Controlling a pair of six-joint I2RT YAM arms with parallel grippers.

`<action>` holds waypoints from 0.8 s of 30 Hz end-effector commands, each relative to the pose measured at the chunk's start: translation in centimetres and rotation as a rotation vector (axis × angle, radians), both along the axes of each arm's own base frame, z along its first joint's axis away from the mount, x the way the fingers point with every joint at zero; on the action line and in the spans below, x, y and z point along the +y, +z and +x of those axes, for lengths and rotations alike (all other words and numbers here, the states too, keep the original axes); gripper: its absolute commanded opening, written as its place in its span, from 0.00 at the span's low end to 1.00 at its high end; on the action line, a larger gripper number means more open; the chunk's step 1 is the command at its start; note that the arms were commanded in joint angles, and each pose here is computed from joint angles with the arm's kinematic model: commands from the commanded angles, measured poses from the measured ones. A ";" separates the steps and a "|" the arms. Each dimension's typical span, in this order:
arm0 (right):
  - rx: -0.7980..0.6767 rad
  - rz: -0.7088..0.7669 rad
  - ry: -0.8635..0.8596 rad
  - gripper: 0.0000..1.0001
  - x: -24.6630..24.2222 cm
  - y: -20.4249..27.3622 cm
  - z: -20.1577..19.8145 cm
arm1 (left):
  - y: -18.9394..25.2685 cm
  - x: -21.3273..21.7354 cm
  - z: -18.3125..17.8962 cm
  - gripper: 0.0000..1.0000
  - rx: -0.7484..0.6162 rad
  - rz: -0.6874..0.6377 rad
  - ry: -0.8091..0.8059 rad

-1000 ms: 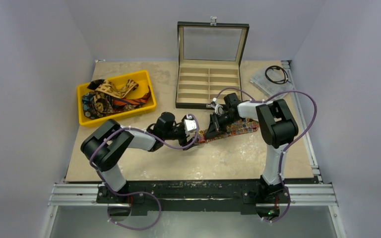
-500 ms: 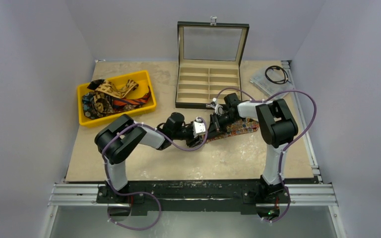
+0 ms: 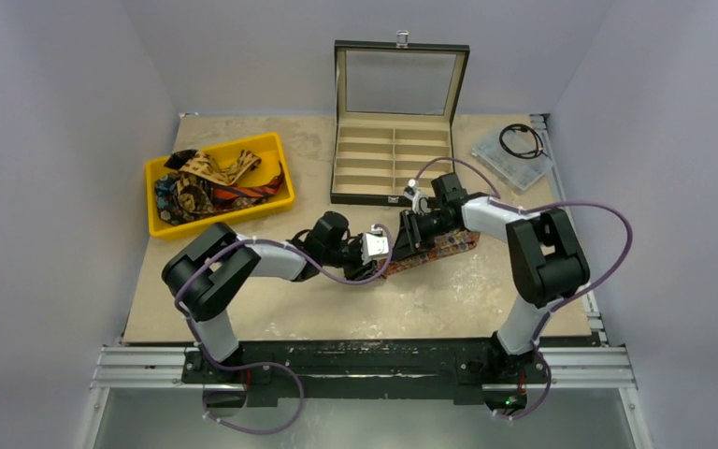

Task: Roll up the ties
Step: Roll the tie at the center of the board.

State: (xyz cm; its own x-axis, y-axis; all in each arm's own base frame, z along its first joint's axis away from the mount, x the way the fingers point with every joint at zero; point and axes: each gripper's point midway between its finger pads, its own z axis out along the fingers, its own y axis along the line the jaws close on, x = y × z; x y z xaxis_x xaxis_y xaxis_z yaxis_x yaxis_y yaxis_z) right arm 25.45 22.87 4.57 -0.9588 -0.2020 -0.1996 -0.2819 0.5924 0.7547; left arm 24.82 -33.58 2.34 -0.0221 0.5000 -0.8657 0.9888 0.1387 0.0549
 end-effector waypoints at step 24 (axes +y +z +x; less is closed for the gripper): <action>0.002 -0.286 -0.038 0.24 -4.1 -5.8 0.6 | 2.2 2.9 1.7 0.08 0.064 0.089 0.173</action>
